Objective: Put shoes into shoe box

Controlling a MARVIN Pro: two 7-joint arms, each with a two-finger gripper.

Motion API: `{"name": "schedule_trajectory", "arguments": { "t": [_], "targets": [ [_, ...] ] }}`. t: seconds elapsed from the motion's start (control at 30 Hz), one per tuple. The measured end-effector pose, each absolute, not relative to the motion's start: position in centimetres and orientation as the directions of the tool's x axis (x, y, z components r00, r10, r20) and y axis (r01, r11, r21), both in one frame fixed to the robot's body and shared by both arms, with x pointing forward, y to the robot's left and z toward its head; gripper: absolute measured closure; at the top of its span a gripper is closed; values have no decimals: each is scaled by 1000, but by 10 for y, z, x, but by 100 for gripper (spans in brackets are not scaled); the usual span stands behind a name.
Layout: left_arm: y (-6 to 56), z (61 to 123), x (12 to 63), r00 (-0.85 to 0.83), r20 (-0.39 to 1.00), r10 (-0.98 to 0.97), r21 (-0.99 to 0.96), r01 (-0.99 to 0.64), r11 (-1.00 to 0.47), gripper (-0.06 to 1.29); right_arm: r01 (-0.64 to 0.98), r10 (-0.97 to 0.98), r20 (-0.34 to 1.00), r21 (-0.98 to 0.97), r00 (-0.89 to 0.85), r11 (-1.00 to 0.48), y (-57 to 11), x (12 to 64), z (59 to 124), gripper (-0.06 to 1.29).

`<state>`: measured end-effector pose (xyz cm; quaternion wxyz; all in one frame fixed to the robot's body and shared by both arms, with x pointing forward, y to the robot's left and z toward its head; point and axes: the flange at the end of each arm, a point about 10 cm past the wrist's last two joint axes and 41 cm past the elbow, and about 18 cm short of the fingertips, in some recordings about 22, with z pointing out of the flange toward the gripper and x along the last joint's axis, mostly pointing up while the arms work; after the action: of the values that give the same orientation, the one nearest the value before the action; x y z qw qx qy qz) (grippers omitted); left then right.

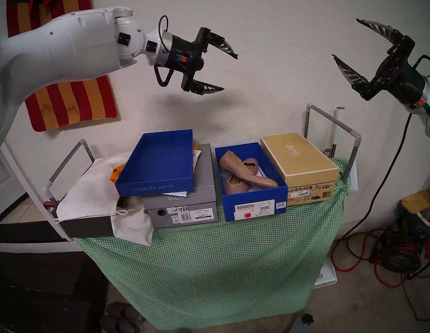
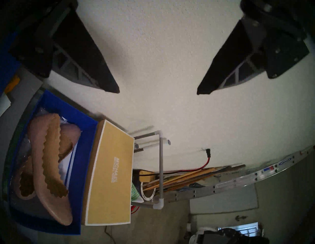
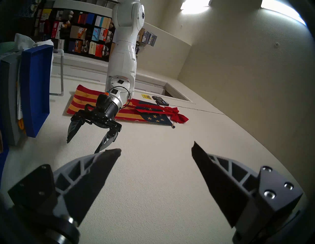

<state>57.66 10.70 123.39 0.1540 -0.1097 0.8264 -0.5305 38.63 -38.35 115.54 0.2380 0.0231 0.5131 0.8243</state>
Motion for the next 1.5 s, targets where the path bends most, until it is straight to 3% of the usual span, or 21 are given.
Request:
{"name": "schedule_trajectory", "arguments": {
  "t": [0.4, 0.6, 0.8, 1.2, 1.5],
  "targets": [
    [198, 1338, 581, -854, -17, -520, -989, 93, -119, -3, -372, 418, -207, 854, -884, -364, -384, 386, 1158, 5],
    [259, 1371, 574, -829, 99, -550, -901, 160, -404, -3, -373, 419, -206, 852, -884, -367, -384, 386, 1158, 5],
    [309, 1374, 571, -816, 206, -541, -783, 194, -590, -3, -373, 420, -205, 851, -884, -369, -384, 386, 1158, 5],
    [383, 1355, 554, -834, 336, -439, -543, 209, -813, -3, -372, 420, -203, 850, -884, -372, -385, 386, 1158, 5],
    [377, 1317, 553, -854, 401, -332, -490, 106, -865, -3, -372, 421, -202, 850, -884, -373, -385, 386, 1158, 5]
  ]
}}
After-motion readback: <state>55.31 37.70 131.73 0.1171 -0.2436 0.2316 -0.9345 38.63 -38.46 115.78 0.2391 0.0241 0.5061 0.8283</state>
